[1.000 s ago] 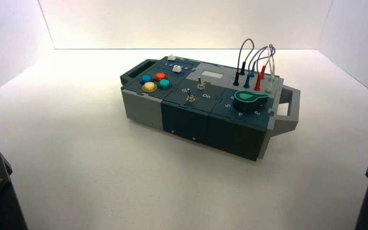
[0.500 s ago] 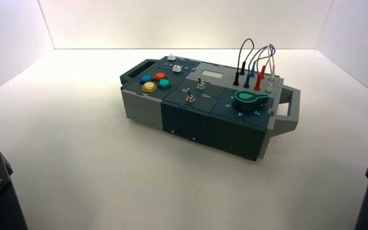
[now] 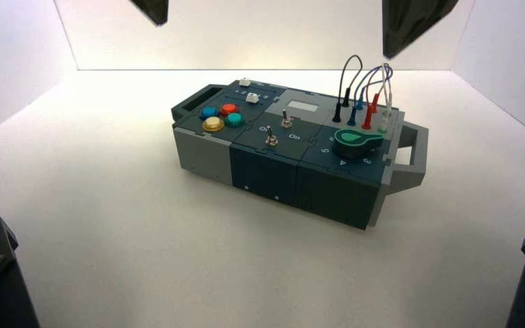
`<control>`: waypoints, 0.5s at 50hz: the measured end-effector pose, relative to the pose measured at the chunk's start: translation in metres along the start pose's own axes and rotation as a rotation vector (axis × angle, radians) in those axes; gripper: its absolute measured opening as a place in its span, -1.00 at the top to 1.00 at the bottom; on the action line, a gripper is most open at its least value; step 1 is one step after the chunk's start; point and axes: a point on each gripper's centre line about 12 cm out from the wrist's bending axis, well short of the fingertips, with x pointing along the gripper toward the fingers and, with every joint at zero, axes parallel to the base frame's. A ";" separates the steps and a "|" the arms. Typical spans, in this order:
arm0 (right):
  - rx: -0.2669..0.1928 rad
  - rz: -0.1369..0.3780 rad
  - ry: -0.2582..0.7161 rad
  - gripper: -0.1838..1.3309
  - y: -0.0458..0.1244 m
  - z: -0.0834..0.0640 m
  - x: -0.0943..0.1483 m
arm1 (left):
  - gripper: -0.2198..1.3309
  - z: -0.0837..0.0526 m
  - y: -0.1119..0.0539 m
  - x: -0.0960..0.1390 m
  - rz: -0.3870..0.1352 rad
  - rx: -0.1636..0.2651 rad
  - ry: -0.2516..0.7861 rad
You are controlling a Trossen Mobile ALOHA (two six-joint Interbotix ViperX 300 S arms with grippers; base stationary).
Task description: View the box from the top.
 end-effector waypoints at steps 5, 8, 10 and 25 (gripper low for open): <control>0.000 0.000 0.014 0.94 0.000 0.000 0.003 | 0.93 -0.002 0.000 0.002 0.000 0.004 0.008; 0.001 0.001 0.018 0.94 0.000 0.000 0.005 | 0.93 -0.002 0.000 0.002 0.002 0.003 0.008; 0.002 0.002 0.018 0.95 0.000 0.000 0.005 | 0.93 -0.002 0.000 0.002 0.002 0.003 0.008; 0.002 0.003 0.041 0.94 0.001 0.005 0.012 | 0.93 0.004 0.001 -0.001 0.009 0.010 -0.001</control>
